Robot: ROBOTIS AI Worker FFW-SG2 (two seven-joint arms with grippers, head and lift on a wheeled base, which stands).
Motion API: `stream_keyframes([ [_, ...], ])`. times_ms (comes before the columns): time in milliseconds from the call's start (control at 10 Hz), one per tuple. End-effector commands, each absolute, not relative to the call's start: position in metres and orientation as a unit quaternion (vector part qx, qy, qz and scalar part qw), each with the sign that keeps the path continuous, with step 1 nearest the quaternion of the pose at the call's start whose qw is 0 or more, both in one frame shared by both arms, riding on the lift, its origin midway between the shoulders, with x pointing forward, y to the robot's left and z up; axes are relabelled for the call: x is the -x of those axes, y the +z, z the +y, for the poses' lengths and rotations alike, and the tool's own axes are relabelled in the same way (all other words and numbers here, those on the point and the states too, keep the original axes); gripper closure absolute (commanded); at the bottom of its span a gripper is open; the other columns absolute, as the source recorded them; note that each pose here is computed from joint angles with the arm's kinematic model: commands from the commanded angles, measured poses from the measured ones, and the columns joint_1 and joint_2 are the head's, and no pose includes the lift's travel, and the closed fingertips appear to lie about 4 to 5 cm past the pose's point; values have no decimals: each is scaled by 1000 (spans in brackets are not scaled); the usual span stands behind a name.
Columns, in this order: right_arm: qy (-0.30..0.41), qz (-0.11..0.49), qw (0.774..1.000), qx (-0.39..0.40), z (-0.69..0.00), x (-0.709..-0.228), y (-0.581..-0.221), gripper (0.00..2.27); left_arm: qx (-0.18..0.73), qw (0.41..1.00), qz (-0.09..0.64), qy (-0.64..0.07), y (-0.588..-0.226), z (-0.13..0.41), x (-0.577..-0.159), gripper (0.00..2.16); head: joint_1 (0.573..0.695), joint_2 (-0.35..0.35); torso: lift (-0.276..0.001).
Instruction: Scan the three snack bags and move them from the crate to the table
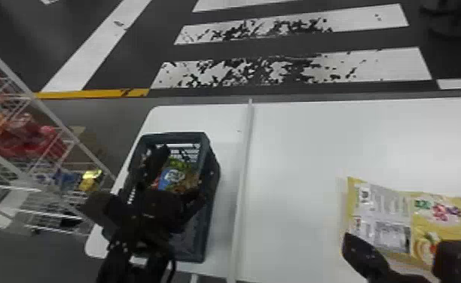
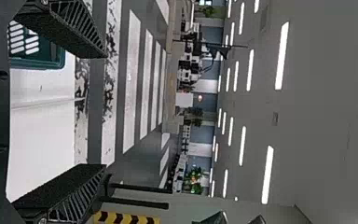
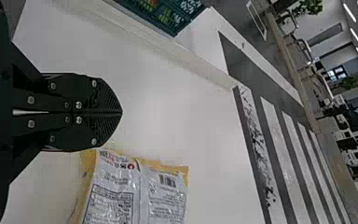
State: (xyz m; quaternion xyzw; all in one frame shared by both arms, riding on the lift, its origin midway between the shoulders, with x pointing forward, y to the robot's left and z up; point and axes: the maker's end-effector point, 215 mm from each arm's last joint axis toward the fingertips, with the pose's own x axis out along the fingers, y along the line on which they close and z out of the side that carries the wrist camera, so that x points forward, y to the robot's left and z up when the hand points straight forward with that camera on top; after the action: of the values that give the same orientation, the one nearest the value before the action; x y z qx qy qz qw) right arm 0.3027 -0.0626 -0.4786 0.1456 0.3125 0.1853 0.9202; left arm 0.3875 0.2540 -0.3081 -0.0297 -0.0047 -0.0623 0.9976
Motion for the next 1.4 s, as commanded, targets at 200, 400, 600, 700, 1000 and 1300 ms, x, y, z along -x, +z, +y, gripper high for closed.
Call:
stream_keyframes([
  [200, 179, 284, 934, -120, -34, -326, -498, 2246, 29, 996, 14, -78, -316, 246, -383, 33, 695, 325, -62],
  [400, 167, 281, 939, -109, -37, -341, -508, 2246, 26, 997, 17, -75, -317, 250, -379, 33, 695, 331, -62],
  [600, 162, 295, 937, -95, -38, -340, -524, 2246, 33, 996, 17, -76, -318, 247, -378, 33, 695, 329, -62],
  [700, 156, 301, 937, -87, -39, -339, -531, 2246, 36, 996, 16, -79, -318, 243, -380, 33, 695, 327, -62],
  [1000, 123, 314, 938, -79, -68, -335, -543, 2246, 37, 996, 18, -82, -318, 240, -384, 33, 695, 302, -62],
  [1300, 87, 326, 936, -99, -106, -316, -543, 2246, 39, 996, 25, -81, -323, 240, -387, 33, 695, 249, -62],
])
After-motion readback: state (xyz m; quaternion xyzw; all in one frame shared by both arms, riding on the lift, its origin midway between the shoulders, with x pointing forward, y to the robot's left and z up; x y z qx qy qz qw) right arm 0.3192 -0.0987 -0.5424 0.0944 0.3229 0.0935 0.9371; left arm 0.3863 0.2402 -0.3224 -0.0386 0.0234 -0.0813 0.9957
